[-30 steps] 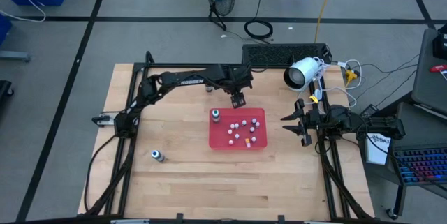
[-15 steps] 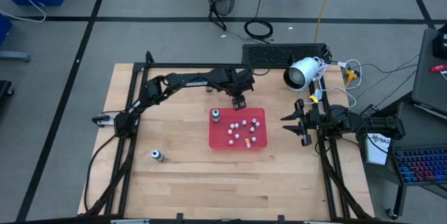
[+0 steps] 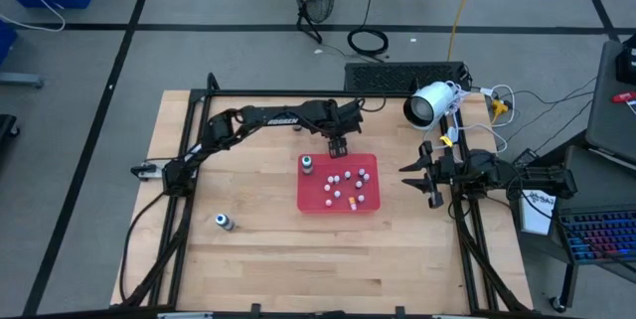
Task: Pick & Place food coloring
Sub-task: Put the big purple food coloring bottle into the red bin
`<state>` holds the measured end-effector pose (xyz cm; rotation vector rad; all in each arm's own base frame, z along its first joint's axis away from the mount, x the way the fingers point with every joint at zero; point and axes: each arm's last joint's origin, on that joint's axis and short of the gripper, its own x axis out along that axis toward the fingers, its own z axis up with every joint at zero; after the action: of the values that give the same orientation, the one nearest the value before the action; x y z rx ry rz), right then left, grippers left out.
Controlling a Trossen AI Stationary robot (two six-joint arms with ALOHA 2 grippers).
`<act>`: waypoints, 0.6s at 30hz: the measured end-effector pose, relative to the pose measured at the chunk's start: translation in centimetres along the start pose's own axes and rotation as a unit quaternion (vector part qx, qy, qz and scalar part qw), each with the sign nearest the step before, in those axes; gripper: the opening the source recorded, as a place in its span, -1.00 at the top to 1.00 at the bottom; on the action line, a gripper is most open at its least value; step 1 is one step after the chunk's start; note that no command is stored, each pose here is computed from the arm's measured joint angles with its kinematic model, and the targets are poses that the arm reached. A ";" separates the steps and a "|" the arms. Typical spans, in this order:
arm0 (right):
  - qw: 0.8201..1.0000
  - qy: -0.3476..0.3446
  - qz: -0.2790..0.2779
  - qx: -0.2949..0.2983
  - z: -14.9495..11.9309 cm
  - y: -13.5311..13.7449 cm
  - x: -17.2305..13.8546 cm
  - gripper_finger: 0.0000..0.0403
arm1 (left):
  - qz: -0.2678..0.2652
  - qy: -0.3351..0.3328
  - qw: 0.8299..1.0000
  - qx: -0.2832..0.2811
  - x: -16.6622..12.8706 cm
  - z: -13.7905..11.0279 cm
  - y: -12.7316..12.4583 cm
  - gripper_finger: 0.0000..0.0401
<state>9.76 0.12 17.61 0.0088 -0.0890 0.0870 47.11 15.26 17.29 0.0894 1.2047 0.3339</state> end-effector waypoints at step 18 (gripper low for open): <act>1.000 0.001 0.000 0.000 0.0 0.0 0.0 0.38 | -0.004 0.001 1.000 -0.006 -1.5 -0.1 0.8 -0.19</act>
<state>9.77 0.12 17.60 0.0089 -0.0878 0.0868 46.39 15.57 18.82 0.0738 1.2045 0.3341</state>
